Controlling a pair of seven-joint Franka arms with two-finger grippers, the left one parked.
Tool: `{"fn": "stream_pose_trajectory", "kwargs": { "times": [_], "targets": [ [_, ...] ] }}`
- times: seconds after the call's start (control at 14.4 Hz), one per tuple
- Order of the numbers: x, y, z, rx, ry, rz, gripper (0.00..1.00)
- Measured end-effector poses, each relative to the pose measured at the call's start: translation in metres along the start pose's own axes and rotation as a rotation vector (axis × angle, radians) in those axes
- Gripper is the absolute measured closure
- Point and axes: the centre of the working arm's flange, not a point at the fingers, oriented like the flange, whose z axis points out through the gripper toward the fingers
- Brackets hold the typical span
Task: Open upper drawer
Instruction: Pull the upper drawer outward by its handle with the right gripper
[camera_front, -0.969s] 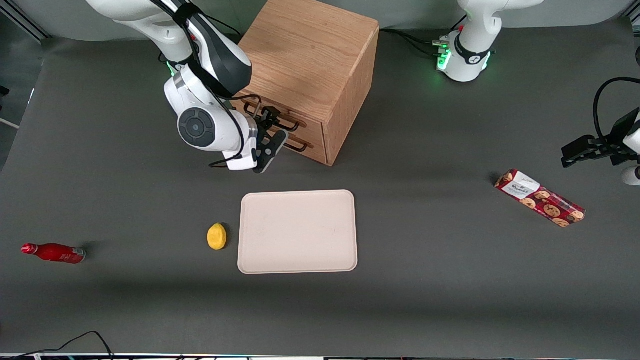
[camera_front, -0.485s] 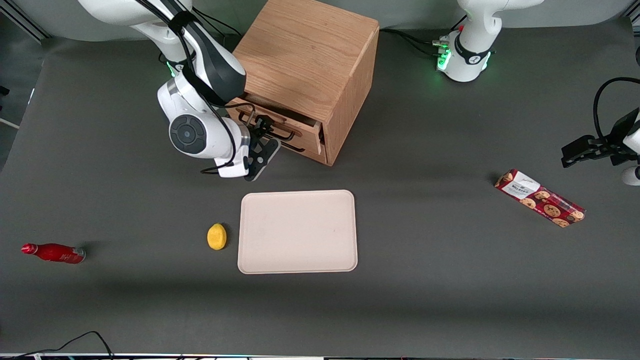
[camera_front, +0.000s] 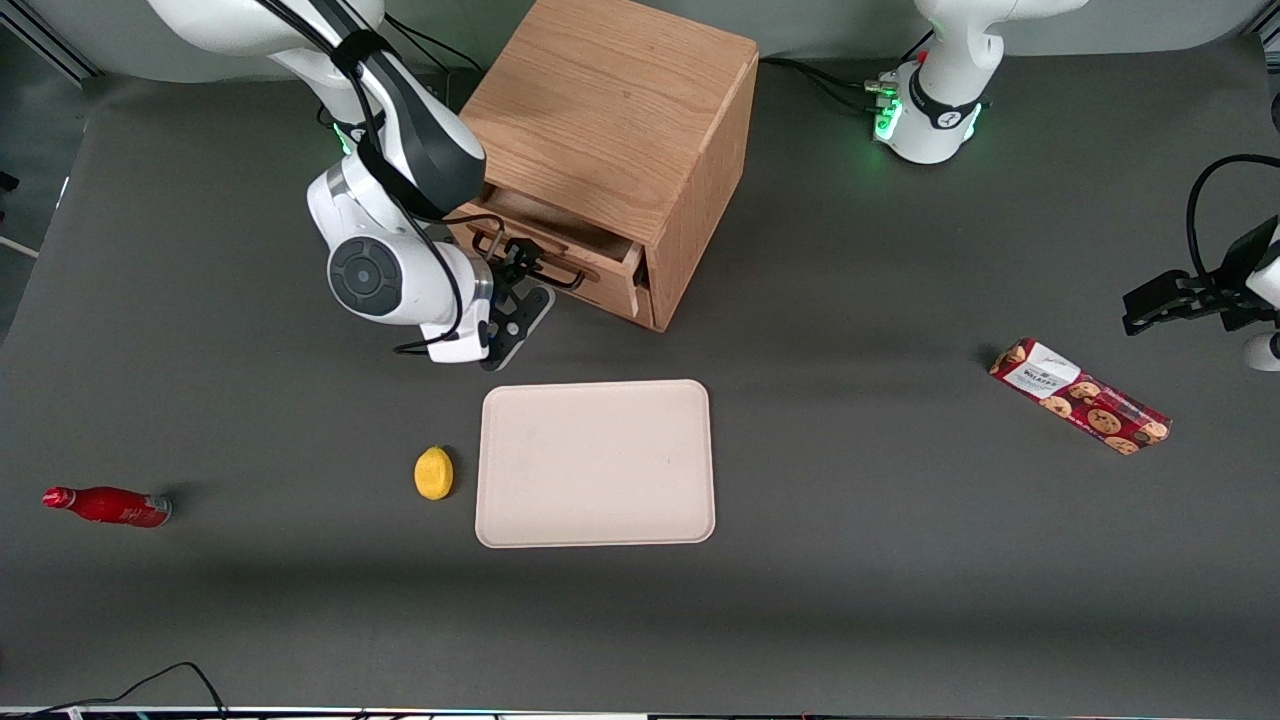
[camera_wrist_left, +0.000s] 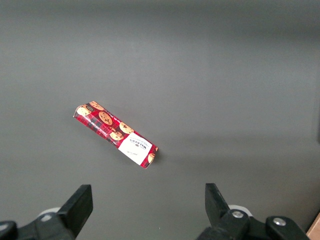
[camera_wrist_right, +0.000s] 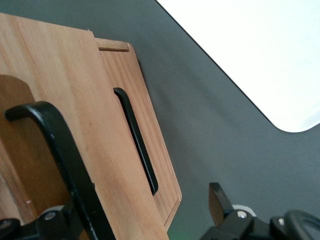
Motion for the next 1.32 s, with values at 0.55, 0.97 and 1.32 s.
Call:
{"fn": "stream_pose_trajectory", "kwargs": {
  "times": [0.55, 0.97, 1.32],
  "targets": [
    [-0.002, 0.032, -0.014, -0.003, 0.030, 0.004, 0.00],
    [0.007, 0.047, -0.024, 0.002, 0.057, 0.014, 0.00],
    [0.013, 0.060, -0.033, 0.001, 0.064, 0.017, 0.00]
  ]
}}
